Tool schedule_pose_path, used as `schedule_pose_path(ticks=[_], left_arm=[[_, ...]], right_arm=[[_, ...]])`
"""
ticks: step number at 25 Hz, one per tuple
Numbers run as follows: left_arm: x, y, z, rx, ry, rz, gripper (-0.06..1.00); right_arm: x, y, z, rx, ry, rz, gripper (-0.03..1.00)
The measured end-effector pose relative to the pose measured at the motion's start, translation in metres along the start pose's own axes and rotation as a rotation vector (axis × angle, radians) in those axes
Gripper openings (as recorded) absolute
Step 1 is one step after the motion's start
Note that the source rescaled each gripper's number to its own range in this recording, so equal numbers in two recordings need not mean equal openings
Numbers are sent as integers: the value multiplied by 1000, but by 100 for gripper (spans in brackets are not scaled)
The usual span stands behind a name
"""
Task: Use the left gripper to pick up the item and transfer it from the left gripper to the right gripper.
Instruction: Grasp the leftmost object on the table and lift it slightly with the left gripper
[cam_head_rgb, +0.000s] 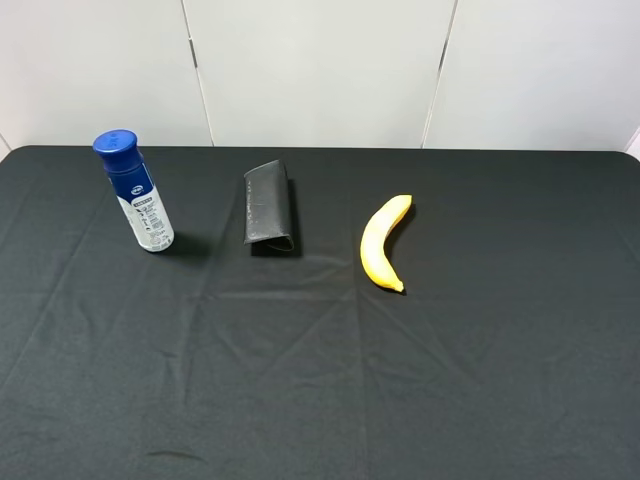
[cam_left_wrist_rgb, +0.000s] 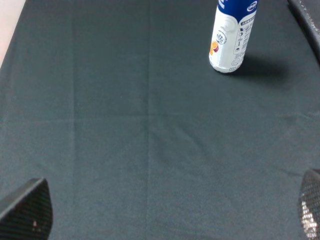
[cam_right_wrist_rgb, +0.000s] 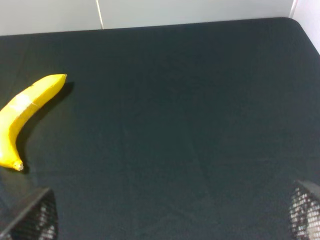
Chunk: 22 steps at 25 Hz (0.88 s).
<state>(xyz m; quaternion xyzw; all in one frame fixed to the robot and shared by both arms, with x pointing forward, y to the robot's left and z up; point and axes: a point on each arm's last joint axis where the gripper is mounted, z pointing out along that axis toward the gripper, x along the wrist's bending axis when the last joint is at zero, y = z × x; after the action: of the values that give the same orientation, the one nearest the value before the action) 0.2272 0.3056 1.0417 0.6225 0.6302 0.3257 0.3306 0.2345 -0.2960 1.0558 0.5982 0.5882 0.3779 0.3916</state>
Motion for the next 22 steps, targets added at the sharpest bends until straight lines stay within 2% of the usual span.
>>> schedule_pose_path(ticks=[22], left_arm=[[0, 0, 0, 0, 4, 2, 97]], right_arm=[[0, 0, 0, 0, 0, 0, 100]])
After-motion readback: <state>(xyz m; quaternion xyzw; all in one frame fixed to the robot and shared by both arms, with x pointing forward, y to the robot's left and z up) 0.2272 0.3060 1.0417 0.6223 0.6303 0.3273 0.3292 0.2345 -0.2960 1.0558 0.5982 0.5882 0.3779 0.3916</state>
